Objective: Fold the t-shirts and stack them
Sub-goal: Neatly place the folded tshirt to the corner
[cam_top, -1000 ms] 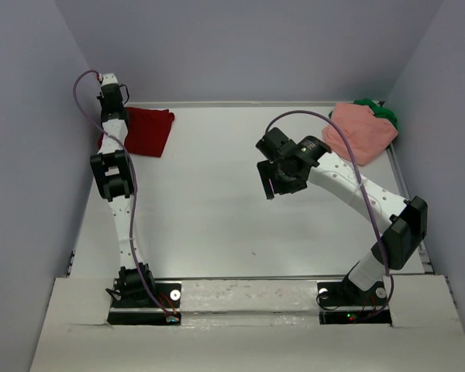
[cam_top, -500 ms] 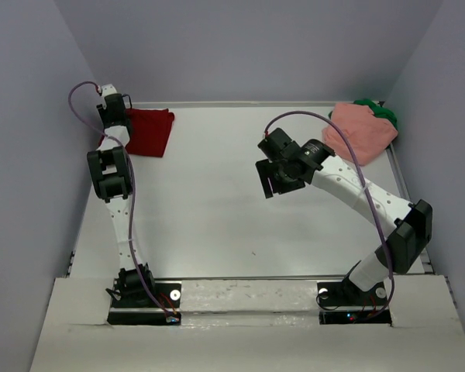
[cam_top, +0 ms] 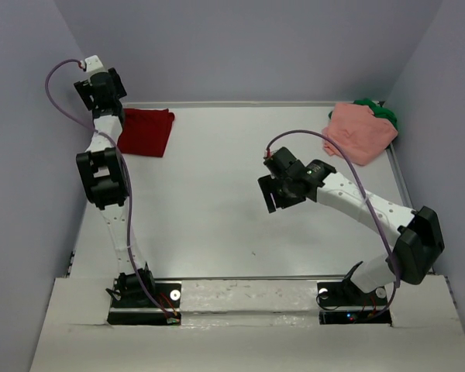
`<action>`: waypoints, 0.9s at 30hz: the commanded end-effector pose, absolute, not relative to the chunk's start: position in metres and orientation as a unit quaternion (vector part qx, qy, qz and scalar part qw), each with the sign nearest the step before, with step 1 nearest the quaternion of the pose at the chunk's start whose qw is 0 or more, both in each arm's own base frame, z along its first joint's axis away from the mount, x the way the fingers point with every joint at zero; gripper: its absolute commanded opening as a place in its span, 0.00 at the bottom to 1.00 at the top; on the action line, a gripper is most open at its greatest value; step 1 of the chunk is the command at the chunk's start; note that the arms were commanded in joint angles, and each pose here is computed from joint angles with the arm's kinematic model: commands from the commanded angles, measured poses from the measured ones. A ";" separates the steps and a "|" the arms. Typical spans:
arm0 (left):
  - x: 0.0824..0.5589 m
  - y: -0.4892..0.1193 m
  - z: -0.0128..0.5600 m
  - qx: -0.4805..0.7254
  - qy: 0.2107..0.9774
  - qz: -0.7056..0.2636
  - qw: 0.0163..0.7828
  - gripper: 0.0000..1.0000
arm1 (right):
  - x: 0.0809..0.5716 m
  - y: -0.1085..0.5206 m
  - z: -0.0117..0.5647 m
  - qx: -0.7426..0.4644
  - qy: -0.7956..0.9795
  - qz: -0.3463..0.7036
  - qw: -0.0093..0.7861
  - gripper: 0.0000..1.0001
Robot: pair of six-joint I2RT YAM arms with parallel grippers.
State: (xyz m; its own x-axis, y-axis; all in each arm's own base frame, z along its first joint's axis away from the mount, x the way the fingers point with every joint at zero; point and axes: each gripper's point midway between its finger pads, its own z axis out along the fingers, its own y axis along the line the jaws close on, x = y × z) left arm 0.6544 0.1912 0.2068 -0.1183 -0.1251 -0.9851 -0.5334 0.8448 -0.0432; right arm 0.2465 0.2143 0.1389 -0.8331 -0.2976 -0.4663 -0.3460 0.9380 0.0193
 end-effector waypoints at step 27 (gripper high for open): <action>0.482 -0.054 0.410 -0.103 0.718 -0.128 0.677 0.92 | 0.268 0.172 0.175 -0.028 0.922 0.031 0.385 0.61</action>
